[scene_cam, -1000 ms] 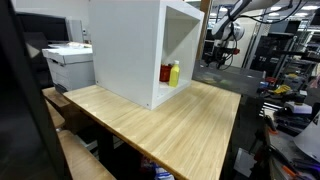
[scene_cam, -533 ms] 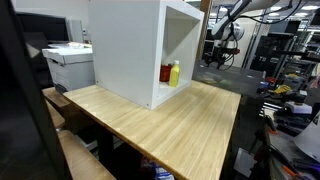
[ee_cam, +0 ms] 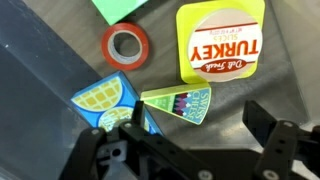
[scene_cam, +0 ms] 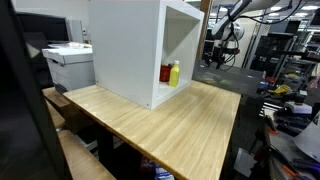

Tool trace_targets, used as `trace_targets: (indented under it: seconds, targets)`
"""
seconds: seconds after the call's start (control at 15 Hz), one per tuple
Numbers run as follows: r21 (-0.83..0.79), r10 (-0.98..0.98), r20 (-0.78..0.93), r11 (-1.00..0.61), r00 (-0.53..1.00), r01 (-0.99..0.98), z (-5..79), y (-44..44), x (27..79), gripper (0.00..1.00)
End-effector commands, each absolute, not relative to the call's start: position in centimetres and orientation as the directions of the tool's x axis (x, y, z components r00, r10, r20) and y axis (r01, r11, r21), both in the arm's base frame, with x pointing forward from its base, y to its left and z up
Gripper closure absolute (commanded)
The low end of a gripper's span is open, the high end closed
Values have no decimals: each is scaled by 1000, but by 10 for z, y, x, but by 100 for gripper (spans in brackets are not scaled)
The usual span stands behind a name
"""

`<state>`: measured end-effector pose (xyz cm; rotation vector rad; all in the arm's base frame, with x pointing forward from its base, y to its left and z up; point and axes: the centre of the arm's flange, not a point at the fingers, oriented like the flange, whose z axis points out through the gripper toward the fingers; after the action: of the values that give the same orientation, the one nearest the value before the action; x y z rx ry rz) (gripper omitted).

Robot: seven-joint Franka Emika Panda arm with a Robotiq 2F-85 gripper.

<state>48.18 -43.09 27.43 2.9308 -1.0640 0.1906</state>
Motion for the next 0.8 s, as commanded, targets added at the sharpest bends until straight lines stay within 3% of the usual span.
trace_targets:
  seconds: [0.0, 0.73]
  targets:
    - [-21, -570, 124, -820, 812, -572, 274, -442, 483, 0]
    - [-15, -432, 119, -901, 894, -433, 272, -445, 484, 0]
